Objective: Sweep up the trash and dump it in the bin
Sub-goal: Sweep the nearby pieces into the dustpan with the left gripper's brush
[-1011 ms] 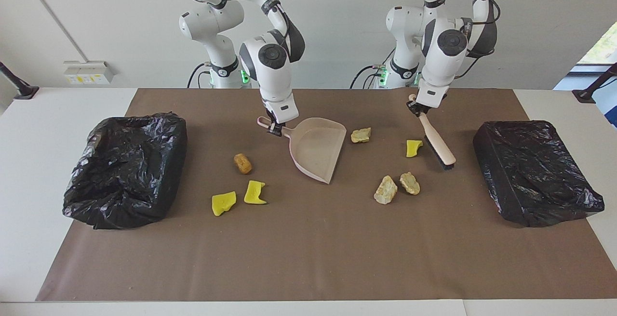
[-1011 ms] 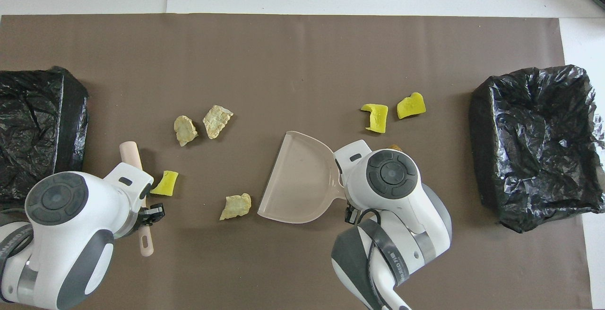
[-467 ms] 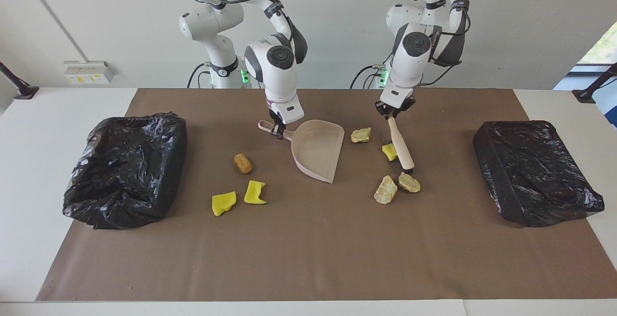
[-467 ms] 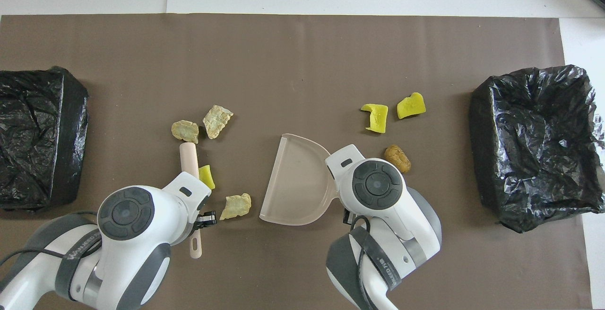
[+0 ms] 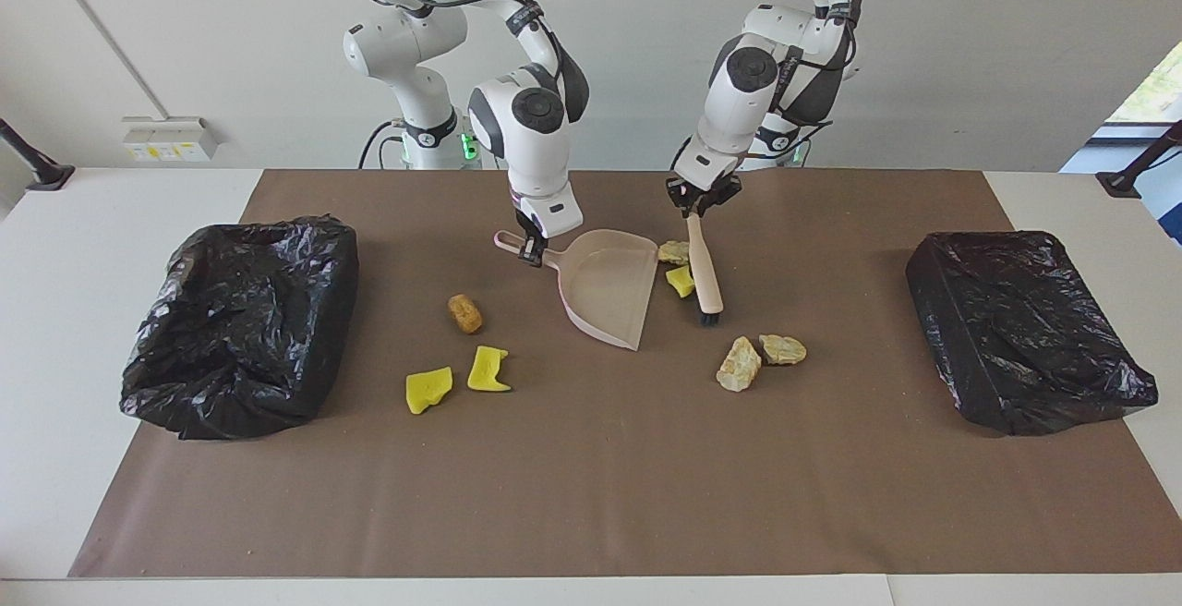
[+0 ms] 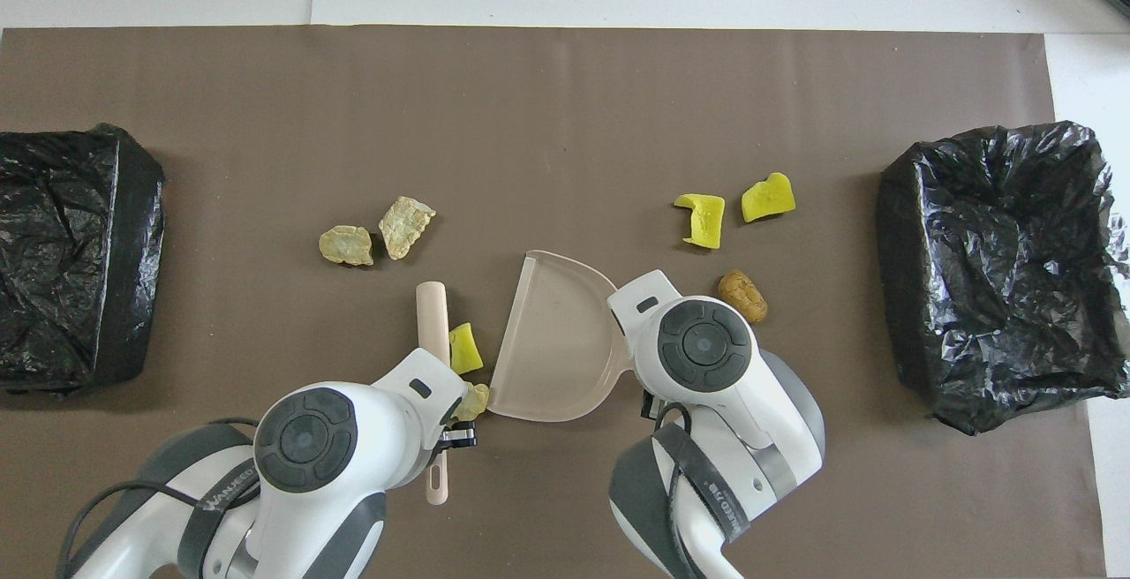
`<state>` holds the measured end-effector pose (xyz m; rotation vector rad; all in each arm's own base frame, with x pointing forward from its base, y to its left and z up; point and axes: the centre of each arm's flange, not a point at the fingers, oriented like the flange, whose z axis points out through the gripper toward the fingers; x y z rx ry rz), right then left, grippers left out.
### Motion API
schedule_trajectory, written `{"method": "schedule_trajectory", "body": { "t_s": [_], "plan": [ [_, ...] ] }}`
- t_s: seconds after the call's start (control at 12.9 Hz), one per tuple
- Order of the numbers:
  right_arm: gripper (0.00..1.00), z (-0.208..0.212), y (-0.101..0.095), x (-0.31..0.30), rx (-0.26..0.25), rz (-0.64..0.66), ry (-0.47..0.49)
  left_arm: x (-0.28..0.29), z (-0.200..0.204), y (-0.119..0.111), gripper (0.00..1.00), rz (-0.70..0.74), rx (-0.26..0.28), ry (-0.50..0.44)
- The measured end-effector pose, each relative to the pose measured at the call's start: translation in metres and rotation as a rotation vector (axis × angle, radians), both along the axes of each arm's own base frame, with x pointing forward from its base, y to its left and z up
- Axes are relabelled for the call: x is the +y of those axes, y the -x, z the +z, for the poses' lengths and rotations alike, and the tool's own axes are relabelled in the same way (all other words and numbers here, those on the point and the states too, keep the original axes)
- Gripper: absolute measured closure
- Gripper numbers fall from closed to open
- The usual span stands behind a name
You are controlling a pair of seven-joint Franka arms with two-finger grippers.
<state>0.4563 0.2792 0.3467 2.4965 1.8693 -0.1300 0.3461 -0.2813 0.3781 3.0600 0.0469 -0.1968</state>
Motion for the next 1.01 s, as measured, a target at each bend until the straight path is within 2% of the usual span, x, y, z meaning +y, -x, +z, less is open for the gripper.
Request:
{"method": "schedule_trajectory", "body": {
  "t_s": [0.47,0.62,1.01],
  "plan": [
    [0.69,-0.001,0.000,-0.001,0.000,0.002,0.003,-0.063,0.027,0.035,0.74,-0.009,-0.016,0.048],
    [0.69,-0.001,0.000,-0.001,0.001,0.002,0.003,-0.079,0.038,0.031,0.74,0.005,-0.029,0.074],
    [0.69,-0.001,0.000,-0.001,0.001,0.002,0.004,-0.110,0.055,-0.003,0.74,0.068,-0.058,0.113]
  ]
}}
